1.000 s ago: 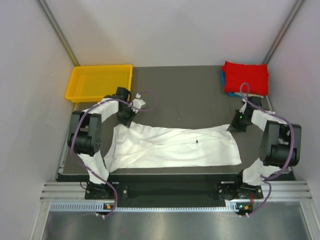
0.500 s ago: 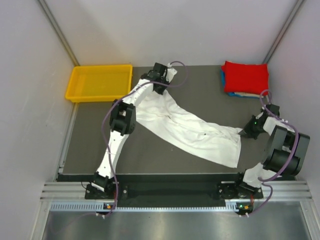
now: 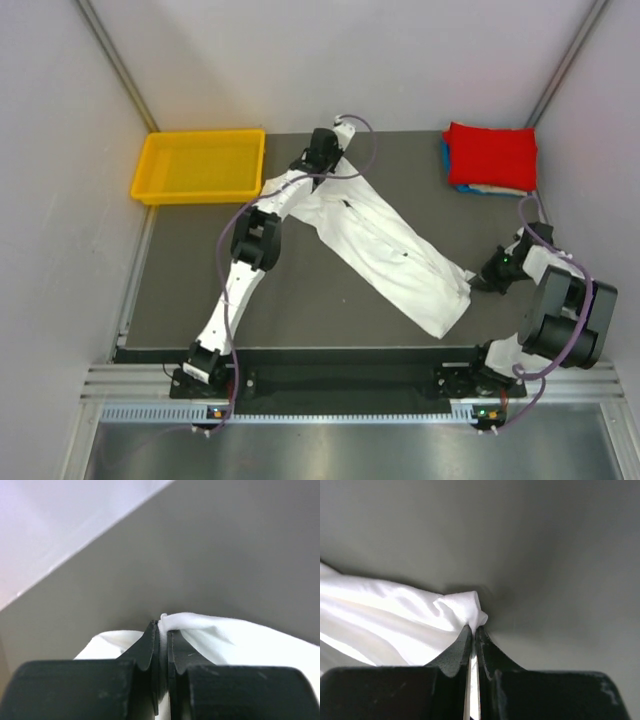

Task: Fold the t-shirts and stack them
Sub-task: Fold the tshirt

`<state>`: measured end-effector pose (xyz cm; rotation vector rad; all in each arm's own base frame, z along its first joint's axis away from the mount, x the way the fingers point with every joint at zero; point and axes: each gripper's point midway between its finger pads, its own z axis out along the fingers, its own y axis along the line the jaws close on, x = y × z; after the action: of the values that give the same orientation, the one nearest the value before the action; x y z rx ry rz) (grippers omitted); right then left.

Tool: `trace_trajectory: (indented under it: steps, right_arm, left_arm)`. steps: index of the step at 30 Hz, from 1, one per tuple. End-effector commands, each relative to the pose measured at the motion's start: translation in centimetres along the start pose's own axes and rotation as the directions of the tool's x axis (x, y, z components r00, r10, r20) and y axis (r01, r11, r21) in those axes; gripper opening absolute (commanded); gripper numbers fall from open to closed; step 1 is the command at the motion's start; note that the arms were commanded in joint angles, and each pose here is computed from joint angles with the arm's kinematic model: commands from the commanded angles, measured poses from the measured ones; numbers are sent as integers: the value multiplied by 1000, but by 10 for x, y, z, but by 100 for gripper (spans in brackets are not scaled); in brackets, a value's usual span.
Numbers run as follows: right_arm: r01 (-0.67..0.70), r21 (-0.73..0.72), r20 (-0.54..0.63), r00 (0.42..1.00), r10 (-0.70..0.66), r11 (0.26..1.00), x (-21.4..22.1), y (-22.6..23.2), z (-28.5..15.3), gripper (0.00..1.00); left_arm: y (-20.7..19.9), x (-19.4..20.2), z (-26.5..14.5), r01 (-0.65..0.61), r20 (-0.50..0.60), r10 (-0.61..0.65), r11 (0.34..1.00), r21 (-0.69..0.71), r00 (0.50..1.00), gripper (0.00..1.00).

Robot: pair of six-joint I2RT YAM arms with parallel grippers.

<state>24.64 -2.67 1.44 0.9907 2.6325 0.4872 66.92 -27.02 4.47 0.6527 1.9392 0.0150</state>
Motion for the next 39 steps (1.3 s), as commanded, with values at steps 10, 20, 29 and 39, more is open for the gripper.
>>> trace_trajectory:
  steps: [10, 20, 29, 39]
  right_arm:
    - [-47, 121, -32, 998, 51, 992, 26, -20, -8, 4]
    - [37, 126, 100, 994, -49, 991, -24, -10, -28, 44]
    - [80, 42, 61, 995, -83, 996, -20, 1, -21, 45]
    - [78, 32, 39, 996, -79, 996, -12, -2, -12, 43]
  left_arm:
    - [-9, -77, -39, 47, 138, -64, 991, 126, 988, 49]
    - [-167, -90, -251, -321, 200, 251, 724, 611, 947, 99]
    - [-374, 42, -404, -611, 485, 524, 90, 786, 700, 84]
    - [-440, 66, -385, -655, 527, 547, 53, 754, 650, 83]
